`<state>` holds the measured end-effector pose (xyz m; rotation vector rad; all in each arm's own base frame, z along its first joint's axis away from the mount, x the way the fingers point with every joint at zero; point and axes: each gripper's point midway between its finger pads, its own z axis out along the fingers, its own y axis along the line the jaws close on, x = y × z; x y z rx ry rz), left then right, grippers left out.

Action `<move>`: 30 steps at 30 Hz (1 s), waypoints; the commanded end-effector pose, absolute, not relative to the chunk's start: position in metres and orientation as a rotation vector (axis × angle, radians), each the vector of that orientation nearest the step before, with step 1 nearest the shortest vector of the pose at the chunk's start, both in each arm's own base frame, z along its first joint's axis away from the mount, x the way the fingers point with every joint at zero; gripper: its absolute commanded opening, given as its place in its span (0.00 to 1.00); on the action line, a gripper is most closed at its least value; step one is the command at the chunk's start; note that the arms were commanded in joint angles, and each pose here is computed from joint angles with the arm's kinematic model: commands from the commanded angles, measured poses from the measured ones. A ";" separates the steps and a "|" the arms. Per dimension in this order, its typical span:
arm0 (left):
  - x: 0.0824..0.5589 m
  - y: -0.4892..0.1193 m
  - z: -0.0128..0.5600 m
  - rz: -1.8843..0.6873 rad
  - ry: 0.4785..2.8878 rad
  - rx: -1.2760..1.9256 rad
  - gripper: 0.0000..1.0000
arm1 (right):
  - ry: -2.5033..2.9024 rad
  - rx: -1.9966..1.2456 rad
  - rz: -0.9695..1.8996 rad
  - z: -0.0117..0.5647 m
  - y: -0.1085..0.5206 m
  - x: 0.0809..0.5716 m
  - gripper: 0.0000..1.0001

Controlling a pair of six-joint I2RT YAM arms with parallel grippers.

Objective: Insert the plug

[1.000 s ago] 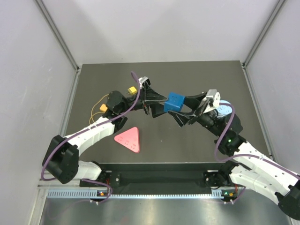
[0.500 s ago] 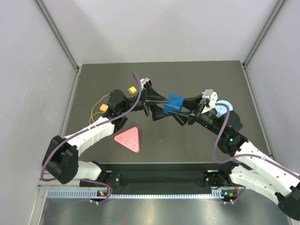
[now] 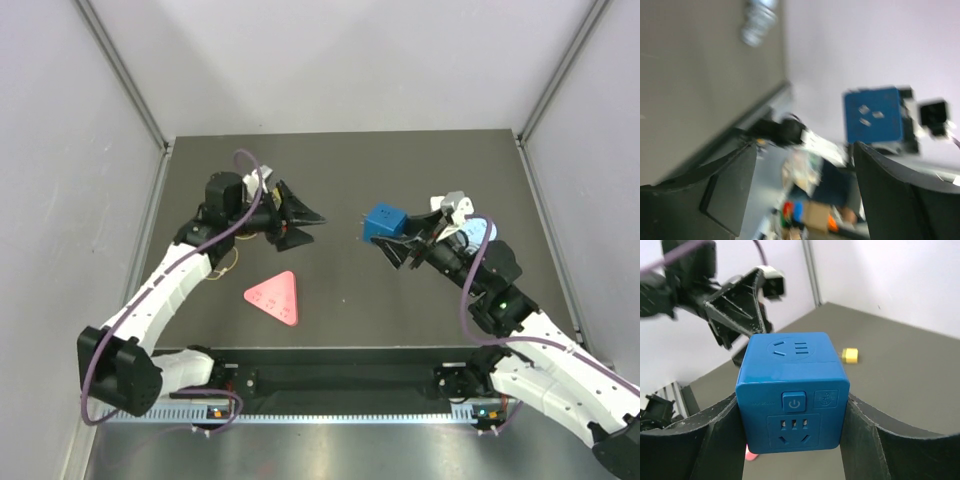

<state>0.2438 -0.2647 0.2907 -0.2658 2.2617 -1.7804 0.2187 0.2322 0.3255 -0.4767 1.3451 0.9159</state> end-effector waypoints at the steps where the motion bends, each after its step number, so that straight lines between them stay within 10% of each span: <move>1: 0.221 -0.196 0.207 -1.011 2.639 -0.176 0.77 | 1.396 -0.373 0.892 0.322 0.218 0.226 0.00; 4: 0.219 -0.134 0.162 -0.404 2.698 -0.176 0.44 | 1.440 -0.327 0.851 0.316 0.208 0.229 0.00; 8: 0.188 -0.113 0.127 -0.261 2.805 -0.181 0.02 | 1.486 -0.321 0.828 0.306 0.203 0.228 0.00; 30: 0.154 -0.166 0.028 -0.055 2.881 -0.284 0.00 | 1.482 -0.340 0.786 0.296 0.197 0.229 0.00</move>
